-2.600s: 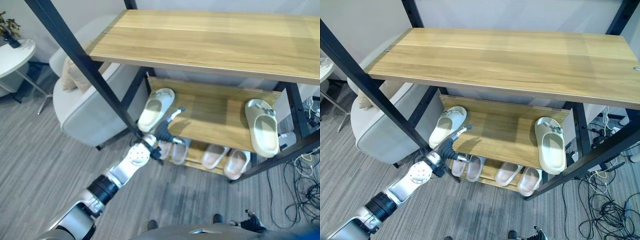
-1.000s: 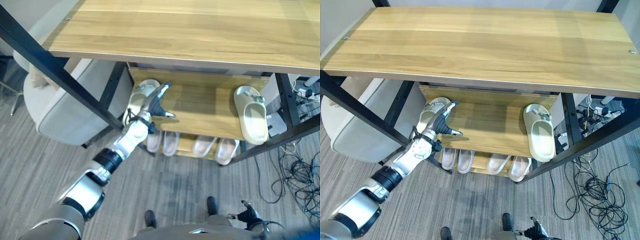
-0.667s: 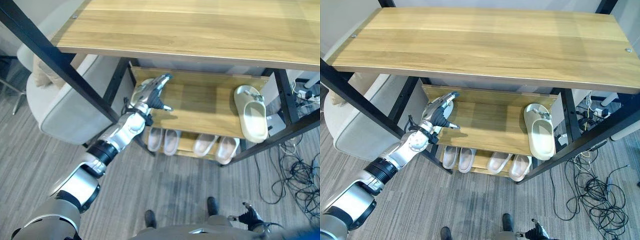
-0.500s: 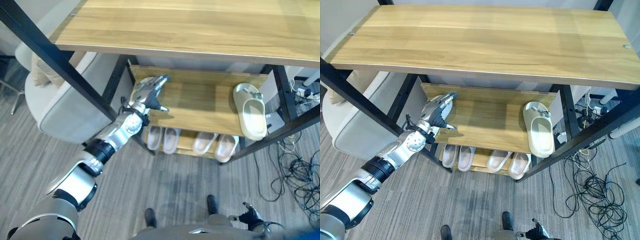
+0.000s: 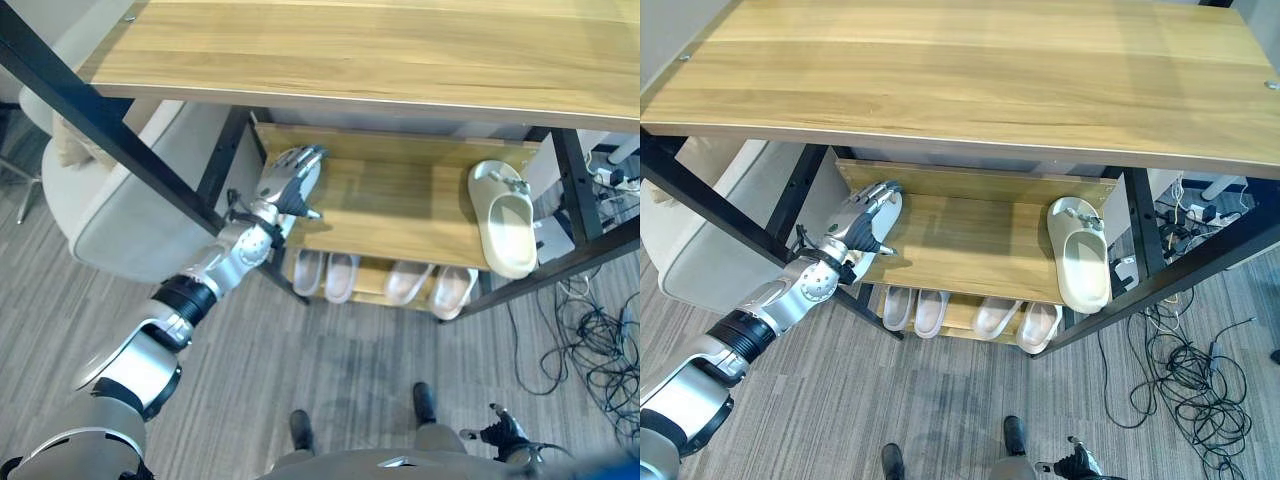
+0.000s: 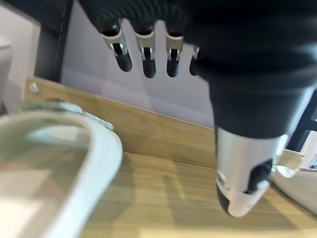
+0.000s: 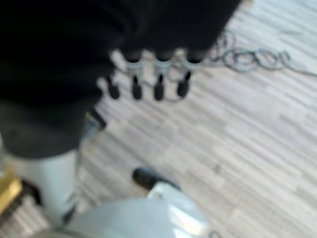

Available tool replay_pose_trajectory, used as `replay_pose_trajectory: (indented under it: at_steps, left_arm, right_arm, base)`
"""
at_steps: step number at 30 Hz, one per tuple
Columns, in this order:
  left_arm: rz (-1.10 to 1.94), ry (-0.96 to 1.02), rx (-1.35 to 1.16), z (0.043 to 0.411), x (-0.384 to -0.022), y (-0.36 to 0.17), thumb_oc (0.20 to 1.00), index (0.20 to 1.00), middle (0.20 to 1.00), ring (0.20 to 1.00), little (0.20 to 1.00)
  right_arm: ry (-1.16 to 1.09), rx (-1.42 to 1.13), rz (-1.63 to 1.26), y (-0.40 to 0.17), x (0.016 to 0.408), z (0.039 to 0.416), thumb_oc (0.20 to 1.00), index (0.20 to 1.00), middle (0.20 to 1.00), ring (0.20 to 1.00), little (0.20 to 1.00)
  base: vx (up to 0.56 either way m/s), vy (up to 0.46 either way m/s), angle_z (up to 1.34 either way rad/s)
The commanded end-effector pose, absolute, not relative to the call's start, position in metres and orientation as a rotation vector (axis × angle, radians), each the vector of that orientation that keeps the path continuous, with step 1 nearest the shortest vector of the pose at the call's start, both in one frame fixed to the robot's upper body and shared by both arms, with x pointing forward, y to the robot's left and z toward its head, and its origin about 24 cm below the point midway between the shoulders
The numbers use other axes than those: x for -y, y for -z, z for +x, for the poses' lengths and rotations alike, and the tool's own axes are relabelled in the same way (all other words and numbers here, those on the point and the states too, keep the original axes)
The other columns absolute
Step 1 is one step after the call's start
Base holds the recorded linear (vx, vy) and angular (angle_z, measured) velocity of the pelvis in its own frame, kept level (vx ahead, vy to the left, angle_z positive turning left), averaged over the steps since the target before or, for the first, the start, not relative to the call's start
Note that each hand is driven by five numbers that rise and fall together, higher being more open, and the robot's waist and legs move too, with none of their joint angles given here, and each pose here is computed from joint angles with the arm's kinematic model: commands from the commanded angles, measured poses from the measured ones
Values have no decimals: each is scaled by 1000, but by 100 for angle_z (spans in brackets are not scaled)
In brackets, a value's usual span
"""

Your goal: Arrange the slippers neatly on the shoe rack.

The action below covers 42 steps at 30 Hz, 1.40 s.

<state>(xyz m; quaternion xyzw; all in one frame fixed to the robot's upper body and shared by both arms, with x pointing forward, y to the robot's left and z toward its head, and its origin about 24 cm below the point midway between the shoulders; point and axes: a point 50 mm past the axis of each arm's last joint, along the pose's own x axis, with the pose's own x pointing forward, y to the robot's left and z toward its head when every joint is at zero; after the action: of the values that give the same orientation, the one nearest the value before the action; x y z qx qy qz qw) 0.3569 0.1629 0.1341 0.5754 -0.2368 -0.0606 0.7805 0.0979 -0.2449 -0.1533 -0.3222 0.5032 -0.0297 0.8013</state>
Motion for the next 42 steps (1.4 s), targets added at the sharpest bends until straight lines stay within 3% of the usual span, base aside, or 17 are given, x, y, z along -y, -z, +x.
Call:
replay_pose_trajectory:
  at_steps: [1,23,31,42]
  left_arm:
    - [1270,-101,655,377,-179,-204,1000,1000,1000,1000,1000]
    - [1302,-310,688,381,-205,-237,1000,1000,1000,1000,1000]
    - [1167,-323,693,374,-212,-239,1000,1000,1000,1000,1000]
    - [1215,-318,707,371,-214,-241,1000,1000,1000,1000,1000]
  right_arm:
    - [81,-1053,-732,150,250,103,1000,1000,1000,1000,1000]
    - [117,-1004,-732,145,251,118,1000,1000,1000,1000,1000]
    - [109,-1007,-729,146,249,117,1000,1000,1000,1000,1000]
    - [103,-1016,-732,146,250,116,1000,1000,1000,1000,1000]
  base:
    - [-43,25,-1]
    - [-7,3,-1]
    - [8,11,-3]
    - [7,9,-2]
